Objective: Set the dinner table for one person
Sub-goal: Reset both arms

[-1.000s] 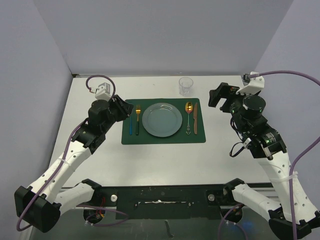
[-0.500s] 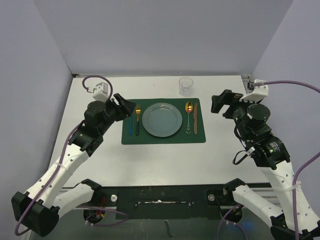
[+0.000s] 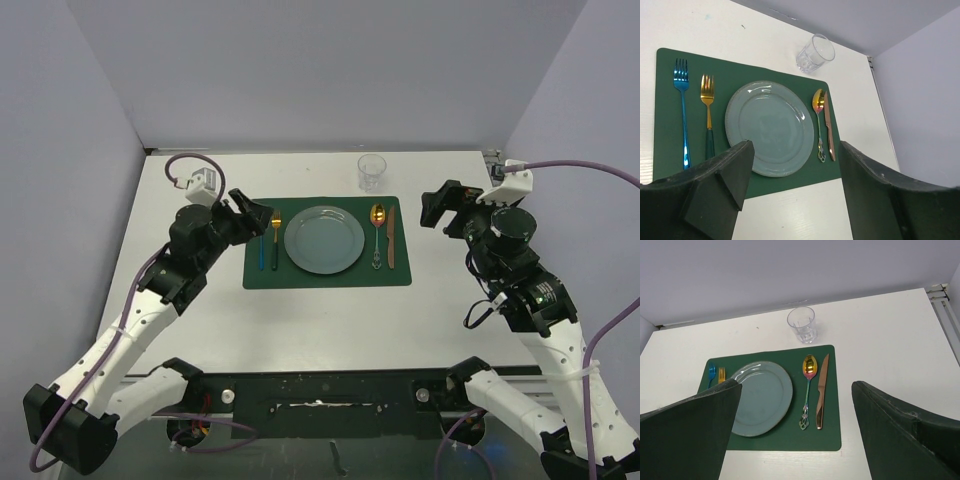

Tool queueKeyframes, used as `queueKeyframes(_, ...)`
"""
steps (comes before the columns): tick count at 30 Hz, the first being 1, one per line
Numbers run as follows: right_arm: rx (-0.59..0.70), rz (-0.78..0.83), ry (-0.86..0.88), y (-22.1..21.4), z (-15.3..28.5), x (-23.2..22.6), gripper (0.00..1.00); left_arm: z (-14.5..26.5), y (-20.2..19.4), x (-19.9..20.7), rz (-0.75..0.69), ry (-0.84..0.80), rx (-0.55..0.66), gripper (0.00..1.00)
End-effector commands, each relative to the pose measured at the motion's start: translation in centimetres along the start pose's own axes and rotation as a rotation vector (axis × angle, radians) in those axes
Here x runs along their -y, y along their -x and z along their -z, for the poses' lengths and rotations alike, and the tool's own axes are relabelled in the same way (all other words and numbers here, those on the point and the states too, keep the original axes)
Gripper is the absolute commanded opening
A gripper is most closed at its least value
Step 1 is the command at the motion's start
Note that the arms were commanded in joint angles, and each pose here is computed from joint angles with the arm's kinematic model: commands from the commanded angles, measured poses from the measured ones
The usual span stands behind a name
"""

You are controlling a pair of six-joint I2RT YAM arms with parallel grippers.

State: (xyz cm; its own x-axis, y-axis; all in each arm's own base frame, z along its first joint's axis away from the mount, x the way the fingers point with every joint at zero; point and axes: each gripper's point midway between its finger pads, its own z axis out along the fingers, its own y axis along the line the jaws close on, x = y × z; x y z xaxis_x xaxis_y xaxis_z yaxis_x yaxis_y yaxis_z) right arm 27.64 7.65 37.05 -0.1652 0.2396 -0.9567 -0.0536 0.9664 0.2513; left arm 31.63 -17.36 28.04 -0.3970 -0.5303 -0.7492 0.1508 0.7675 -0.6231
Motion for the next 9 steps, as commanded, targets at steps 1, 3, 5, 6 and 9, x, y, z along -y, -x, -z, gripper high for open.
queueKeyframes(1,0.043,-0.018,0.016,1.17,0.26,-0.41,0.98,0.19,1.47,1.36,0.012,-0.049,0.047,0.66)
queueKeyframes(3,0.041,-0.016,0.013,1.18,0.28,-0.34,0.98,0.24,1.58,1.44,0.014,-0.051,0.051,0.66)
queueKeyframes(5,0.043,-0.015,0.011,1.22,0.32,-0.31,0.98,0.27,1.63,1.48,0.015,-0.053,0.054,0.67)
queueKeyframes(6,0.044,-0.015,0.01,1.22,0.34,-0.28,0.98,0.26,1.6,1.46,0.015,-0.053,0.053,0.67)
queueKeyframes(9,0.053,-0.017,0.01,1.47,0.52,-0.24,0.98,0.29,1.62,1.47,0.014,-0.054,0.053,0.67)
